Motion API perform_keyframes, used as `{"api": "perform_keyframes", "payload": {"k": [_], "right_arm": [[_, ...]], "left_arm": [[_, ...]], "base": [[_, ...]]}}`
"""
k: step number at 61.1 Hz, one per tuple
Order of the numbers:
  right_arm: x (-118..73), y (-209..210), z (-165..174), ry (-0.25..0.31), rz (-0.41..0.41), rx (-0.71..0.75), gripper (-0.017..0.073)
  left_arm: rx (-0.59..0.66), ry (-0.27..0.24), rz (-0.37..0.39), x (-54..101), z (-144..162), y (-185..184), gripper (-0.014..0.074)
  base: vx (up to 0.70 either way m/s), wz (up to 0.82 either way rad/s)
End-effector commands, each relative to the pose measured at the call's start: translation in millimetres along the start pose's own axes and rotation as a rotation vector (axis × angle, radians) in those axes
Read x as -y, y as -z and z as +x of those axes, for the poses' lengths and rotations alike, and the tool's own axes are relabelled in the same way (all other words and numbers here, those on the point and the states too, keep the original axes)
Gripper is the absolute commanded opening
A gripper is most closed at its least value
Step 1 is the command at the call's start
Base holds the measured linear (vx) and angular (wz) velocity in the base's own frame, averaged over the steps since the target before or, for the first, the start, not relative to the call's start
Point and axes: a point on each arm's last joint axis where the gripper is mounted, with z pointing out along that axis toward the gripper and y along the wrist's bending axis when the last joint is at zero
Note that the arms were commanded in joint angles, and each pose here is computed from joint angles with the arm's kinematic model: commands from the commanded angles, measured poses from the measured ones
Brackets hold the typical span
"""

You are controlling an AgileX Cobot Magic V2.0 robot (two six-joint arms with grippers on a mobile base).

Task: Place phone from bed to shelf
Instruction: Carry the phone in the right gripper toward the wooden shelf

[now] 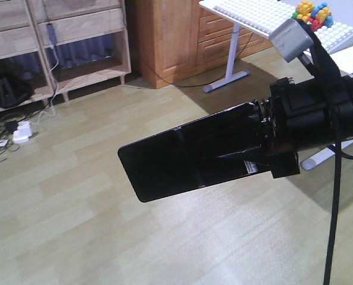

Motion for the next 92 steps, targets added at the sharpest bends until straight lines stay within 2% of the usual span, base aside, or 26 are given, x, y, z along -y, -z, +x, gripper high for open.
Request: {"api": "perform_keyframes", "payload": {"k": [1, 55, 92], "right_arm": [[-19.4, 9.3, -11.4, 0.024, -0.080, 0.067, -0.0001], [-19.4, 9.3, -11.4, 0.024, -0.080, 0.067, -0.0001], [-19.4, 9.3, -11.4, 0.024, -0.080, 0.067, -0.0001]], "left_arm": [[0.100, 0.009, -0.003, -1.0, -15.0, 2.5, 0.0001], [0.100, 0.009, -0.003, -1.0, -15.0, 2.5, 0.0001], [0.100, 0.009, -0.003, -1.0, -15.0, 2.5, 0.0001]], "base": [[0.48, -0.23], [0.50, -0.10], [0.48, 0.13]]}}
